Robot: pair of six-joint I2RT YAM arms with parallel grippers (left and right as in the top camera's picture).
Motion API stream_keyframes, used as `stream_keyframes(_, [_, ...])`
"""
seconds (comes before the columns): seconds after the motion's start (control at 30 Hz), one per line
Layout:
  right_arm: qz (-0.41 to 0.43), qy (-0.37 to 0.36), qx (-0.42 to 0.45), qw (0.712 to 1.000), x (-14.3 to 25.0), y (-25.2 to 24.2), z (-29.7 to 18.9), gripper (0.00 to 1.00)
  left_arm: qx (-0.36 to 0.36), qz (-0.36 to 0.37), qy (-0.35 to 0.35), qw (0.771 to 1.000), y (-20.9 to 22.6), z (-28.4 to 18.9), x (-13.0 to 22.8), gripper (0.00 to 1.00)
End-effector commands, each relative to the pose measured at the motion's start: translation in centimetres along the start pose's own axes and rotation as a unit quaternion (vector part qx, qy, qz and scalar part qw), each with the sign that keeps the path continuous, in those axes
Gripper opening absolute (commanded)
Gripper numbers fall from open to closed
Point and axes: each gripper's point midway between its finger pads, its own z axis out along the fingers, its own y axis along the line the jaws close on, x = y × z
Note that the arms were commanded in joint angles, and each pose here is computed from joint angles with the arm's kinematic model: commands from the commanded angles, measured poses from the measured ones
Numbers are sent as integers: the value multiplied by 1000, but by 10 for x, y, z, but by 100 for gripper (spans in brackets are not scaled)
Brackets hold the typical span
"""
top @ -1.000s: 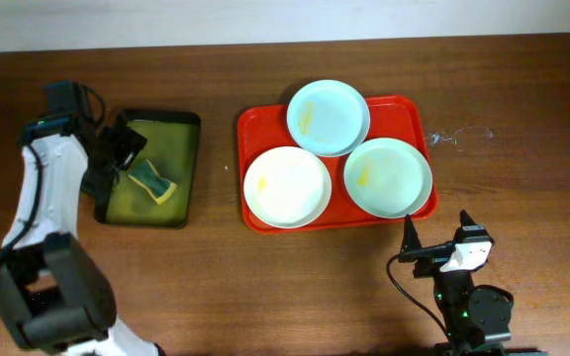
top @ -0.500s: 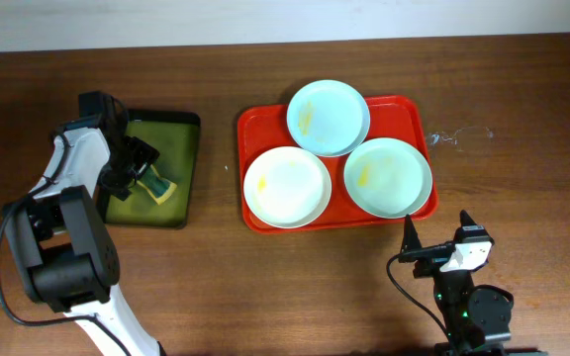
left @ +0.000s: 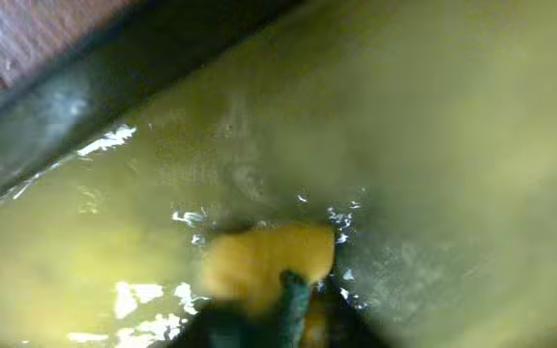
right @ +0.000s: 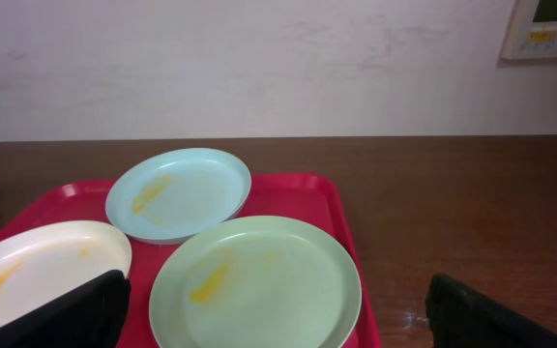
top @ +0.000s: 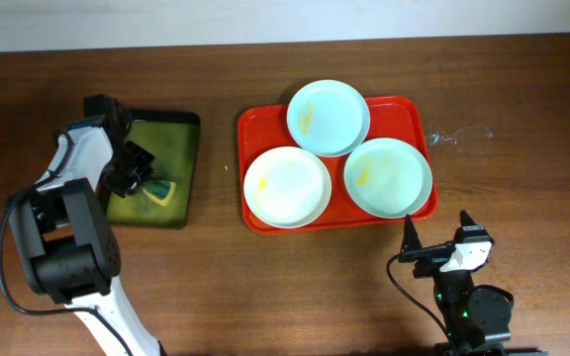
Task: Clean dirty plates on tray and stack at the side
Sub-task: 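Grasp the green-and-yellow sponge with the left gripper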
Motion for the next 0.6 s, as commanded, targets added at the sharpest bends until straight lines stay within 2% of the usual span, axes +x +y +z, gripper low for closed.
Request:
stream_keyframes(0.0, [2, 1, 9, 1000, 3, -4, 0, 98, 2, -1, 28, 1000, -4, -2, 5, 99])
stream_keyframes(0.2, [2, 1, 9, 1000, 3, -4, 0, 98, -21, 1, 69, 997, 2, -14, 23, 99])
stream_keyframes(0.37, [2, 1, 9, 1000, 3, -4, 0, 98, -15, 38, 64, 997, -22, -12, 43, 96])
stream_keyframes(0.43, [2, 1, 9, 1000, 3, -4, 0, 98, -15, 45, 51, 998, -29, -12, 44, 84])
stream_keyframes(0.5, [2, 1, 9, 1000, 3, -4, 0, 98, -22, 39, 43, 998, -27, -11, 41, 60])
stream_keyframes(0.57, [2, 1, 9, 1000, 3, -4, 0, 98, -30, 39, 36, 998, -24, -11, 38, 44])
